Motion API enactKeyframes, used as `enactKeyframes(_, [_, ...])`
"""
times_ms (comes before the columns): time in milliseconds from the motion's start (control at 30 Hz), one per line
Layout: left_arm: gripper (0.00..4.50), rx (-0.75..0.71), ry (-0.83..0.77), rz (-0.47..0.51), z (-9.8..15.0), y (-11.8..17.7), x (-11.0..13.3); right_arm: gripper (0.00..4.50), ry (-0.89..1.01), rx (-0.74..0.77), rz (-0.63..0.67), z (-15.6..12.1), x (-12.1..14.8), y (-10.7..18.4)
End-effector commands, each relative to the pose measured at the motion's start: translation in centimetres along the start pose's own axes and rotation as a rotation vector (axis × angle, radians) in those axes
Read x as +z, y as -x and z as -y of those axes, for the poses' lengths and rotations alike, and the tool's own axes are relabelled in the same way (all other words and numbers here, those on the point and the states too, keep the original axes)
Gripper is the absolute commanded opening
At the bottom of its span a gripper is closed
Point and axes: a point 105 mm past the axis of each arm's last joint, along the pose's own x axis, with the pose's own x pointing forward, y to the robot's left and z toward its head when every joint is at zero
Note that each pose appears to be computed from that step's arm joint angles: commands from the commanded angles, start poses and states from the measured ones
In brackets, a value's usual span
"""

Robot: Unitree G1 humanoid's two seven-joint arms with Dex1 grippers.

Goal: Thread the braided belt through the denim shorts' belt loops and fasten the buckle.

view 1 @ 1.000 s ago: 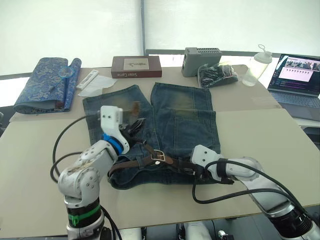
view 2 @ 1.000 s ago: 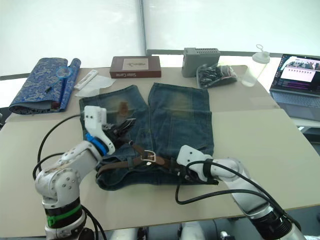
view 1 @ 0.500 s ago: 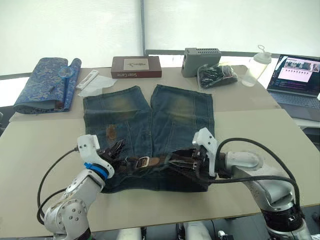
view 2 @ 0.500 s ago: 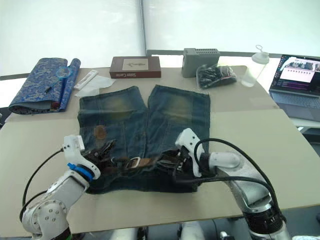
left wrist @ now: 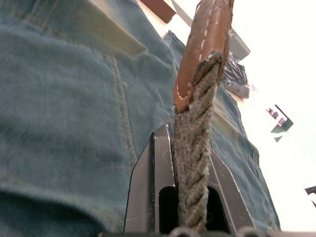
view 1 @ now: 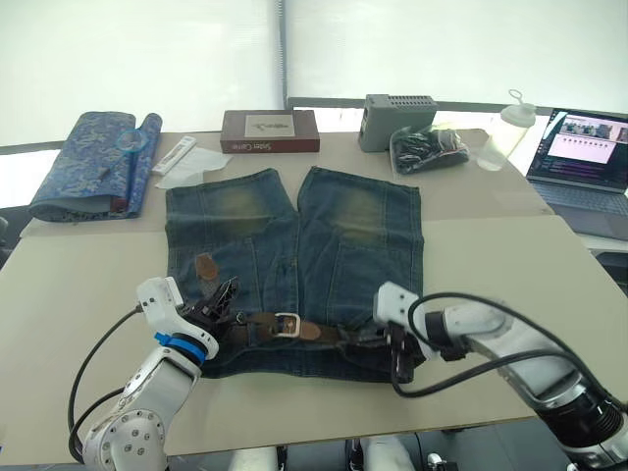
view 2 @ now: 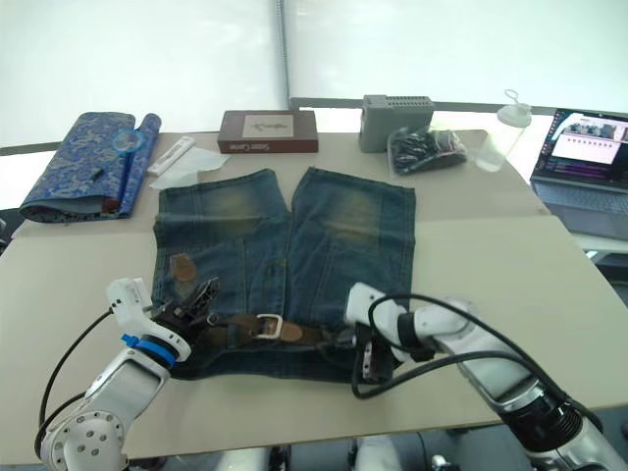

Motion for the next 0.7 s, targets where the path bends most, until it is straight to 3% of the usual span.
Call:
enactKeyframes(33, [0.00, -0.044, -0.018, 0.036, 1.0, -0.4, 1.1, 0.02, 0.128, -0.119, -0.035, 2.1, -0.7, 0.2])
enactKeyframes(167, [0.00, -0.073, -0.057, 0.006, 1.7, -0.8, 1.0, 0.02, 0.021, -0.139, 0.046, 3.1, -0.1, 1.3])
enactKeyframes(200, [0.00, -0.078, -0.067, -0.004, 1.8, -0.8, 0.9, 0.63, 0.029, -0.101, 0.030, 2.6, -0.5, 1.7])
enactKeyframes(333, [0.00, -0.079, -0.096, 0.008, 1.7, -0.5, 1.2, 1.89, 0.018, -0.133, 0.087, 2.5, 0.2, 2.4])
enactKeyframes(500, [0.00, -0.045, -0.101, 0.027, 0.7, -0.3, 1.9, 1.89, -0.089, -0.008, 0.216, 0.1, 3.3, 4.1])
enactKeyframes(633, [0.00, -0.022, -0.051, 0.092, 0.2, -0.6, 3.3, 1.89, 0.007, -0.107, 0.007, 0.9, 0.0, 2.3])
enactKeyframes(700, [0.00, -0.010, -0.024, 0.125, 0.0, -0.6, 4.2, 1.89, 0.003, -0.128, -0.032, 1.2, -1.0, 1.9])
